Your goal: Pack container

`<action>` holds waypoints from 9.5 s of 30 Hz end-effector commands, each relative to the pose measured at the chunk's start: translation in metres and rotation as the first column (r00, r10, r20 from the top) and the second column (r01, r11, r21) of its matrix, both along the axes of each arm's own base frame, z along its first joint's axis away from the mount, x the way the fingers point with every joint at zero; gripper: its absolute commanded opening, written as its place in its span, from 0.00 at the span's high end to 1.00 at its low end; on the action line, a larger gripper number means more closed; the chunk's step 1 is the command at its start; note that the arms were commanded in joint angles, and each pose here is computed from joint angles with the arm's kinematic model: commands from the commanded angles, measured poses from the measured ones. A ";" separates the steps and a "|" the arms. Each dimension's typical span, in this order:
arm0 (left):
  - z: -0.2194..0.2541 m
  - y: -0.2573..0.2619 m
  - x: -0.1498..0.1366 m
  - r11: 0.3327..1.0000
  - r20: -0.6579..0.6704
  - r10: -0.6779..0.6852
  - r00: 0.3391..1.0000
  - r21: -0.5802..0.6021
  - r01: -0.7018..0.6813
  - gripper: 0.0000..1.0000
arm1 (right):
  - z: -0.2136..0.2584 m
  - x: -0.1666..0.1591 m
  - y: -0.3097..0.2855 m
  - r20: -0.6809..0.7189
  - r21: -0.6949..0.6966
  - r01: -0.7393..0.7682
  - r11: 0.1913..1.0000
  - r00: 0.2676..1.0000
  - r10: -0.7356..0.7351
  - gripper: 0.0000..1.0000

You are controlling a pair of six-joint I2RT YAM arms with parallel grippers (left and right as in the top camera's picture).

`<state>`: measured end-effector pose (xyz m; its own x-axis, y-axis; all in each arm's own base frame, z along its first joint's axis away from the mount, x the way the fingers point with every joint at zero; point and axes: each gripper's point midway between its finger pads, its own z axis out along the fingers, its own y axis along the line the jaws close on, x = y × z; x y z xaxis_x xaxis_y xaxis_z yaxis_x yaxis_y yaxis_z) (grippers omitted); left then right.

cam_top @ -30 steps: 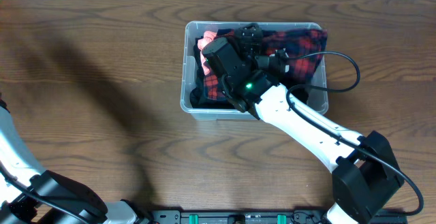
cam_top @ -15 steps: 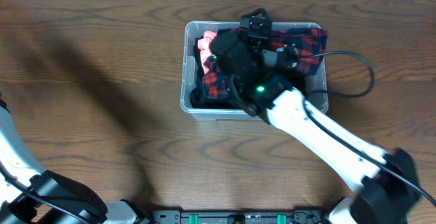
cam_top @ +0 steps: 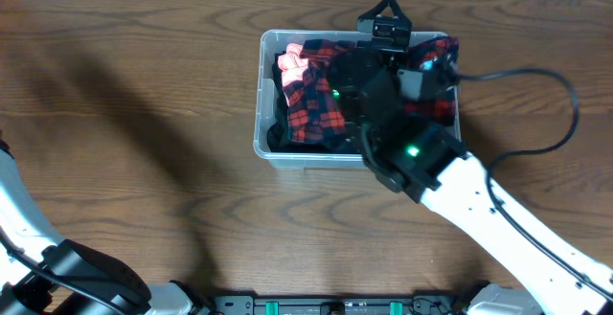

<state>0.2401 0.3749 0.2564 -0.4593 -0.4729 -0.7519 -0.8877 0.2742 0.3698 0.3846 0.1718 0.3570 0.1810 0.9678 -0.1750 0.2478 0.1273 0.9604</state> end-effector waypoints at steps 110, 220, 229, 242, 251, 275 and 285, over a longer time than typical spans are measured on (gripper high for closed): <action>0.000 -0.001 -0.006 1.000 -0.003 0.017 1.000 0.006 -0.017 0.02 | -0.194 0.048 0.029 -0.916 -0.254 -0.917 -0.307 0.125 0.382 0.95; 0.001 -0.001 -0.006 1.000 -0.003 0.018 1.000 0.006 -0.018 0.02 | 0.116 -0.180 -0.210 -0.647 -0.744 -0.659 0.113 0.752 0.125 0.01; 0.000 -0.001 -0.006 1.000 -0.003 0.017 1.000 0.006 -0.017 0.02 | 0.088 -0.205 -0.187 -0.713 -0.644 -0.752 0.144 0.657 0.245 0.01; 0.000 -0.001 -0.006 1.000 -0.003 0.018 1.000 0.006 -0.018 0.02 | 0.112 -0.192 -0.169 -0.609 -0.716 -0.684 0.141 0.711 0.352 0.01; 0.000 -0.001 -0.006 1.000 -0.003 0.017 1.000 0.006 -0.017 0.02 | 0.134 -0.191 -0.169 -0.540 -0.802 -0.590 0.088 0.781 0.313 0.01; 0.000 -0.001 -0.006 1.000 -0.003 0.017 1.000 0.006 -0.017 0.02 | 0.055 -0.156 -0.169 -0.270 -0.959 -0.282 -0.002 0.918 0.291 0.01; 0.000 -0.001 -0.006 1.000 -0.003 0.017 1.000 0.006 -0.017 0.02 | 0.004 -0.128 -0.173 -0.148 -0.989 -0.147 -0.025 0.946 0.290 0.01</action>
